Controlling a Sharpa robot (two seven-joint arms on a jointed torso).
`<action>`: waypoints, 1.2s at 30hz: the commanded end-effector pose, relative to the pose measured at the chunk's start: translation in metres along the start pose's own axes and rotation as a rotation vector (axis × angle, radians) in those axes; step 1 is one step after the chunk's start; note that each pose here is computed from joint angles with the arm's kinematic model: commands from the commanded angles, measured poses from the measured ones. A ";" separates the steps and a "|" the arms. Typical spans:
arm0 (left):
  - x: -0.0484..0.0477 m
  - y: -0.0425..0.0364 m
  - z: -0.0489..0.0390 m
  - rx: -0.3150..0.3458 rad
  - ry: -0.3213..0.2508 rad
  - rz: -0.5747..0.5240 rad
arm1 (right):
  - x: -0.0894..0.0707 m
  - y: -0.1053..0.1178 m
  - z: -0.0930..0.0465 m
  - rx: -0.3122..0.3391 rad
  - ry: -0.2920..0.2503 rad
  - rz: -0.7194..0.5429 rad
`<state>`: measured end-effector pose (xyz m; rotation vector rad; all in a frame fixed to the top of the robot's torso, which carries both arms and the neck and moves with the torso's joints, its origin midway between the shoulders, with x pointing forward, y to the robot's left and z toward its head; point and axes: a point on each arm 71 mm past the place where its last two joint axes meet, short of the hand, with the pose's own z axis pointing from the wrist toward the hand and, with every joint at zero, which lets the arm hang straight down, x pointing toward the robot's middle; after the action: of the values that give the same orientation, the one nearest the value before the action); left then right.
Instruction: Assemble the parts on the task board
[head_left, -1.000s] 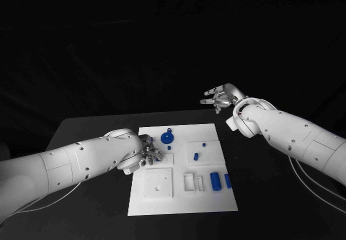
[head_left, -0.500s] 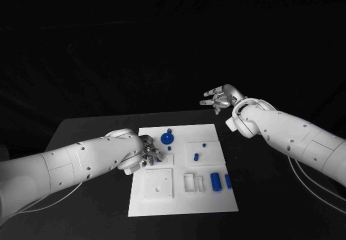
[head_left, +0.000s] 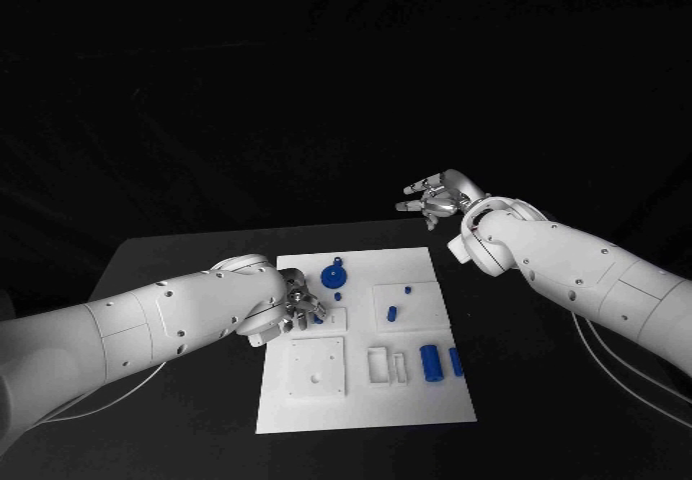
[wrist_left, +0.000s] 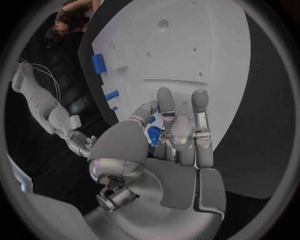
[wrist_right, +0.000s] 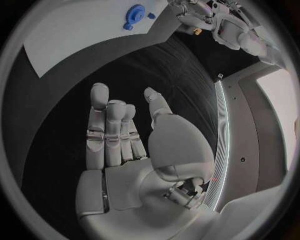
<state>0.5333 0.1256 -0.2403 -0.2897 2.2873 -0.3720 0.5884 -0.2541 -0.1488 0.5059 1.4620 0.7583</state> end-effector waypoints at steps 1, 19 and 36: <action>0.0055 -0.0058 -0.0002 0.020 0.052 0.033 | 0.002 0.000 0.000 -0.002 0.016 -0.003; 0.0065 -0.0095 -0.0001 0.017 0.043 0.091 | 0.004 0.000 0.000 -0.001 0.023 -0.002; 0.0012 -0.0031 -0.0002 0.005 0.010 0.080 | 0.004 -0.002 -0.001 0.000 0.023 -0.002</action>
<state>0.5327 0.1222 -0.2405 -0.2000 2.3076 -0.3384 0.5879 -0.2533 -0.1525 0.5063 1.4760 0.7598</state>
